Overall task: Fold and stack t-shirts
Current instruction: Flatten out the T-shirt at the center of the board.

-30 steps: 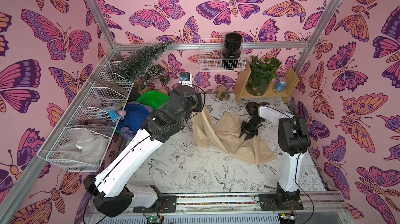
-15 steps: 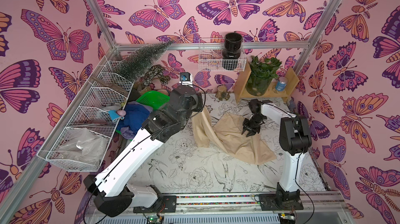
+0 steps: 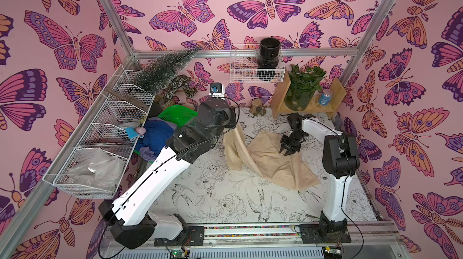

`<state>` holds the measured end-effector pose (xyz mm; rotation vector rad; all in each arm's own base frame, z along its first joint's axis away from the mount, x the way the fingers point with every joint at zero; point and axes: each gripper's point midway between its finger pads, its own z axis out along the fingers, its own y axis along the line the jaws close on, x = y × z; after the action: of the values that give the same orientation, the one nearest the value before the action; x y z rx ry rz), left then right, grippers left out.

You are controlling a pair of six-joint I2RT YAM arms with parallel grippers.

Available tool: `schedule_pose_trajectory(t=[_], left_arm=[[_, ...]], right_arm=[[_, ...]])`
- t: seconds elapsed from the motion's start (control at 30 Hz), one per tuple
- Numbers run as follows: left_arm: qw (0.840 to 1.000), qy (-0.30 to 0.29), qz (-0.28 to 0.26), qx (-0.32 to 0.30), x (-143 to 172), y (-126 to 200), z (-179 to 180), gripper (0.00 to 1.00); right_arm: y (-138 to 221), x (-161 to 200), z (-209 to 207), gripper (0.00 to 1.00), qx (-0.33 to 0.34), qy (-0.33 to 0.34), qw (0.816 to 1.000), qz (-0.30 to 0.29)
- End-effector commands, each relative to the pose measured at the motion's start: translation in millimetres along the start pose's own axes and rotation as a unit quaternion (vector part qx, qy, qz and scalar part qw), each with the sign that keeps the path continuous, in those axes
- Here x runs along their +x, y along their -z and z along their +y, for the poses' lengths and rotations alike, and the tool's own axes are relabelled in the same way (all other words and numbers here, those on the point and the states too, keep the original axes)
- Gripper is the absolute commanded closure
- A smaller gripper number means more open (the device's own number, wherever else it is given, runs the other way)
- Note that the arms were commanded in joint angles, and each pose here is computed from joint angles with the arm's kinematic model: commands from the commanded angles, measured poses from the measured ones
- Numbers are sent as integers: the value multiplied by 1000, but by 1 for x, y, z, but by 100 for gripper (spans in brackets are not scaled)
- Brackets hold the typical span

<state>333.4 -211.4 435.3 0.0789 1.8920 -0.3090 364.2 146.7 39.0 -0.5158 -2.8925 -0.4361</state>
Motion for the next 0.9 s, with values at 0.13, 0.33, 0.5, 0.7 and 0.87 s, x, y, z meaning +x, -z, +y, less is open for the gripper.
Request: schedule_pose_trajectory(t=[0.13, 0.33, 0.5, 0.7, 0.87], left_arm=[[1000, 2, -10, -2, -9, 0, 1, 100], [1000, 2, -10, -2, -8, 0, 2, 100], [1000, 4, -8, 1, -8, 1, 0, 100], [1000, 4, -4, 5, -5, -2, -2, 100], [1000, 1, -6, -4, -6, -3, 0, 100]], right_arm=[[-11, 11, -13, 67, 8, -14, 1000, 18], [-12, 7, -9, 73, 0, -16, 1000, 11], [-5, -2, -2, 86, -11, -17, 1000, -11], [18, -10, 13, 100, -39, -1, 998, -51], [96, -26, 39, 100, -72, 33, 984, -158]])
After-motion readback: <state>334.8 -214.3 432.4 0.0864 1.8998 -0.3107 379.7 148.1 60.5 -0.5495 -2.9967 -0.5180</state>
